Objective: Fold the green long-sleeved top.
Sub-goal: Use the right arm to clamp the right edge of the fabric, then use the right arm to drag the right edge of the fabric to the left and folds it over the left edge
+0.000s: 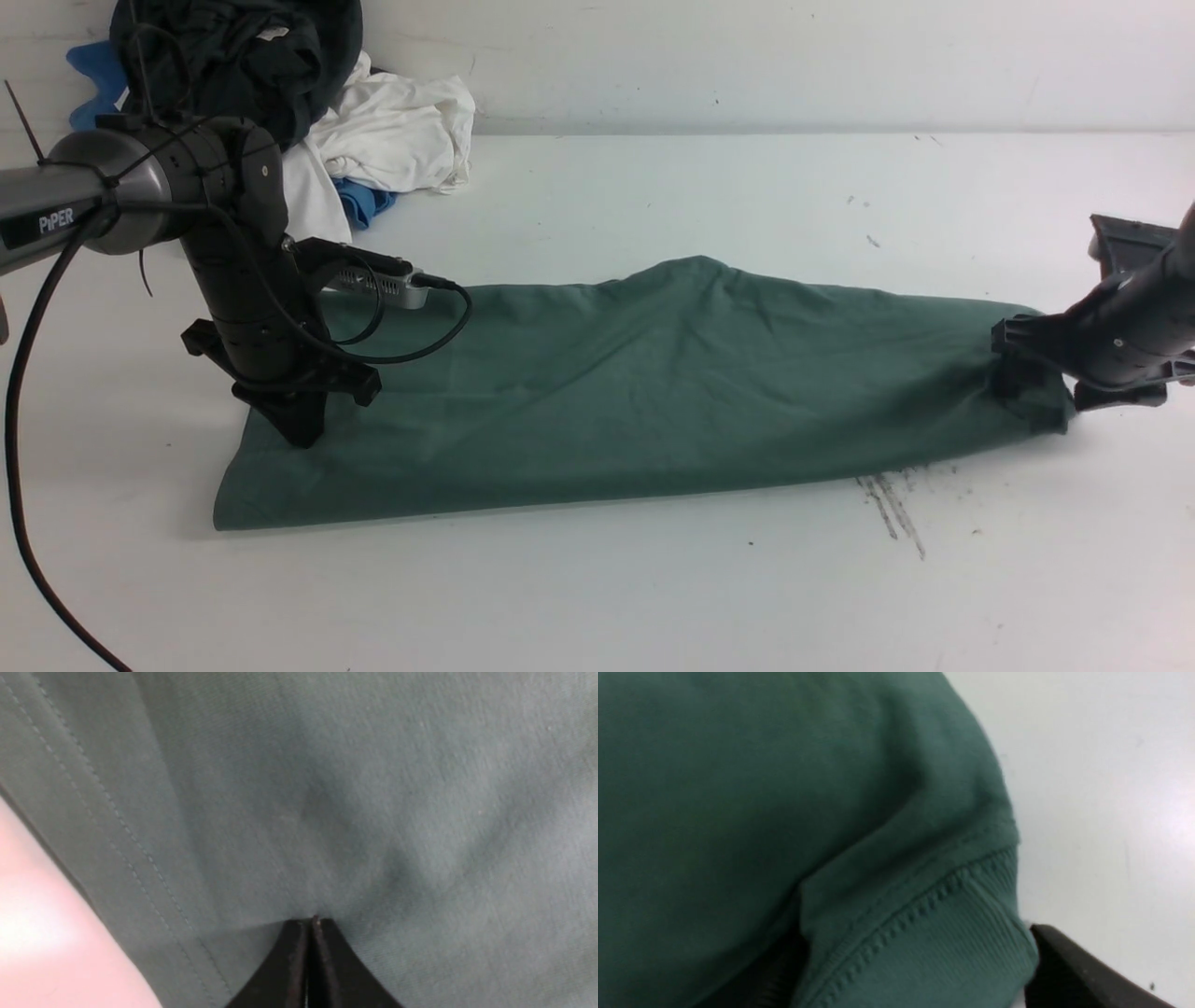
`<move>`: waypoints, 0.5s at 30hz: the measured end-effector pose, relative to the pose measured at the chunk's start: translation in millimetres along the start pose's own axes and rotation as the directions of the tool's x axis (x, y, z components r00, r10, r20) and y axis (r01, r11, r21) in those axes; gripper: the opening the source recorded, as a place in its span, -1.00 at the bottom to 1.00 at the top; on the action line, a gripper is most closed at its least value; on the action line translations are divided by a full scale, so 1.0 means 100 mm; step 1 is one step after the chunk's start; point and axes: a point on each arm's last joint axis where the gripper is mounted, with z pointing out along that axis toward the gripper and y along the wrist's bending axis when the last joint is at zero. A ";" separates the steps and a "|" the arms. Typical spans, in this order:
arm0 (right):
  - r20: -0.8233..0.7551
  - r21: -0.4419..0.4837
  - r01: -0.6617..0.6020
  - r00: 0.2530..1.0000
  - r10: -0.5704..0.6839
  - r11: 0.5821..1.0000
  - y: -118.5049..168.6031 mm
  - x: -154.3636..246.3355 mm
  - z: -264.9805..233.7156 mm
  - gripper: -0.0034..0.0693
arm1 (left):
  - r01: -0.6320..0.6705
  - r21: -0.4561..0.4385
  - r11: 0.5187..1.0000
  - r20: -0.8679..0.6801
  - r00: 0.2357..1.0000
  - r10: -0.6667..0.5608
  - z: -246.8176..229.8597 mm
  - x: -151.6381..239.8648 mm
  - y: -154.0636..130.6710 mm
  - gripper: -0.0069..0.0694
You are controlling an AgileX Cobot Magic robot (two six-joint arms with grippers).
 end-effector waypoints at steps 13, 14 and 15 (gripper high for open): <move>-0.007 0.055 0.231 0.973 -0.231 0.971 0.04 -0.20 -0.70 -0.83 | 0.003 0.007 1.000 0.031 1.000 -0.004 -0.19 0.05 -0.04 -0.84; 0.008 0.110 0.247 0.968 -0.250 0.963 0.01 -0.21 -0.85 -0.83 | 0.002 0.004 1.000 0.046 0.999 -0.002 -0.27 0.07 -0.05 -0.84; 0.026 0.182 0.267 0.961 -0.276 0.946 -0.03 -0.23 -1.04 -0.83 | -0.001 -0.005 1.000 0.084 0.996 0.001 -0.43 0.10 -0.07 -0.84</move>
